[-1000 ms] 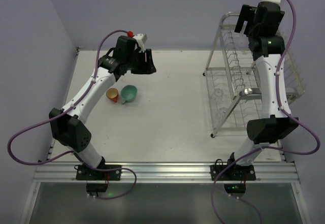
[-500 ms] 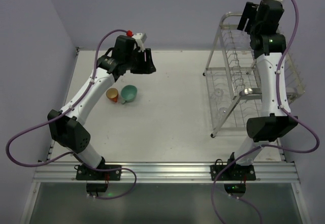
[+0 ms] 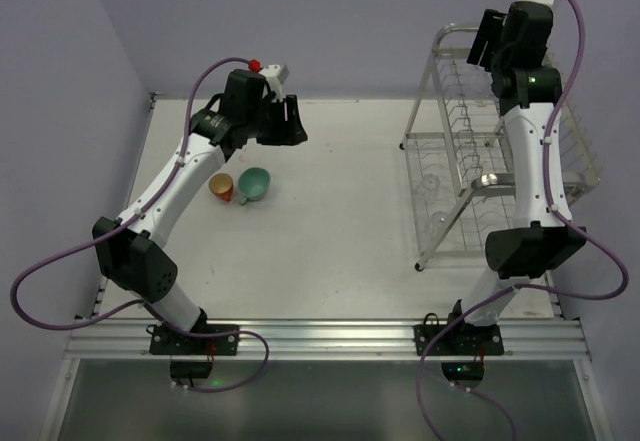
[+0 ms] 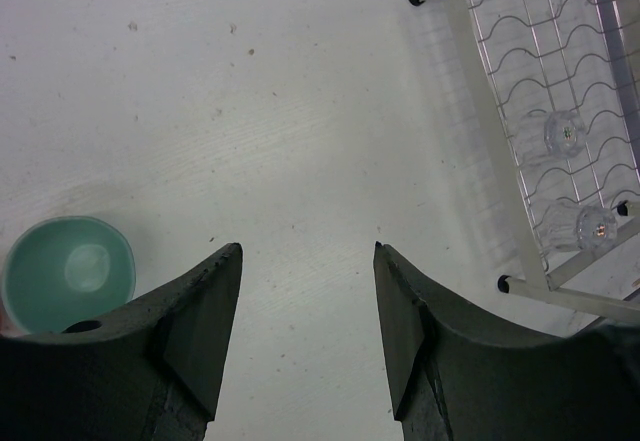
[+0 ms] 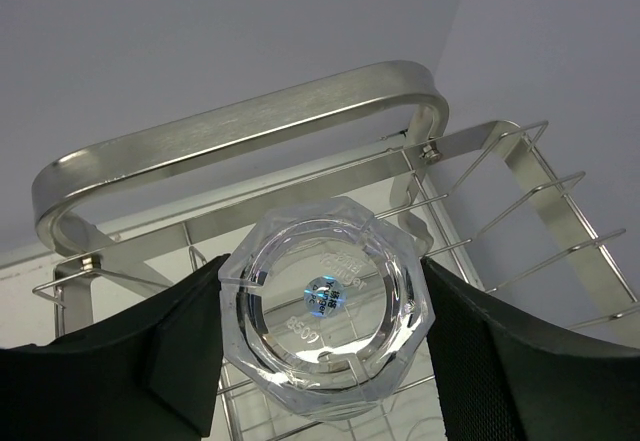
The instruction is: Unload the cups from the dish rack
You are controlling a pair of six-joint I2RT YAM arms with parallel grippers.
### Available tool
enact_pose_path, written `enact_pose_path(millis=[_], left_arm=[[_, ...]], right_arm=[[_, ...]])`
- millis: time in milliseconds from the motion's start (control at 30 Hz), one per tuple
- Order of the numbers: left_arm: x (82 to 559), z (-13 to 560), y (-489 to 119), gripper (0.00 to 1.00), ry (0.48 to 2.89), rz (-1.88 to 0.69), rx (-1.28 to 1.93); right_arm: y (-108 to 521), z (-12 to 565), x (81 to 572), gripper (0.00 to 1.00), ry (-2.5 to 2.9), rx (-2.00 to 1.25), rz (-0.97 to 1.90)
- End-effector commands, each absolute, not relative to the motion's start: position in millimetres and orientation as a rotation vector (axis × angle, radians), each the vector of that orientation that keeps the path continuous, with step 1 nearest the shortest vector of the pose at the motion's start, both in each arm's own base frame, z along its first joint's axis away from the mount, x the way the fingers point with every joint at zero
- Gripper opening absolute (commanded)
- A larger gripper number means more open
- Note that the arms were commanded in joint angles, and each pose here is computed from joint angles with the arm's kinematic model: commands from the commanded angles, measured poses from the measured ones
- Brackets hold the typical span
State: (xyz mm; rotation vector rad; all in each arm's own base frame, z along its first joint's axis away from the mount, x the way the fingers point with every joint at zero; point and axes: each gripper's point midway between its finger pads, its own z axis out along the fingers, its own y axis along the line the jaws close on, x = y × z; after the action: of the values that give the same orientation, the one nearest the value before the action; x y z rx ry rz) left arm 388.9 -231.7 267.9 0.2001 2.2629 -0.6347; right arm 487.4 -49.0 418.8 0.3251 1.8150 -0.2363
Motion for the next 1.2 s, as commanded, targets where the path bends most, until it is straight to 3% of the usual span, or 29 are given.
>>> enact_pose_path(millis=[0,233,467,833,1167], left_arm=[[383.0,290.8,-233.3,0.59,2.194,-0.657,0.252],[379.3,301.5,-231.8,0.59,2.175,-0.667,0.241],[368.0,324.7,-236.3,0.6,2.129,-0.743,0.24],[353.0,348.3,-261.1,0.6,2.033,-0.969,0.286],[290.7,426.2,-304.0,0.63,1.614,-1.65,0.393]], right_arm=[[-48.6,423.6,487.8,0.37,1.801,0.329,-0.22],[-48.2,446.9,474.9,0.0,1.751,0.352,-0.201],[-51.7,491.4,438.8,0.0,1.603,0.408,-0.179],[-36.7,564.0,332.9,0.0,1.364,0.418,-0.036],[26.2,535.0,260.4,0.0,1.378,0.38,0.448]])
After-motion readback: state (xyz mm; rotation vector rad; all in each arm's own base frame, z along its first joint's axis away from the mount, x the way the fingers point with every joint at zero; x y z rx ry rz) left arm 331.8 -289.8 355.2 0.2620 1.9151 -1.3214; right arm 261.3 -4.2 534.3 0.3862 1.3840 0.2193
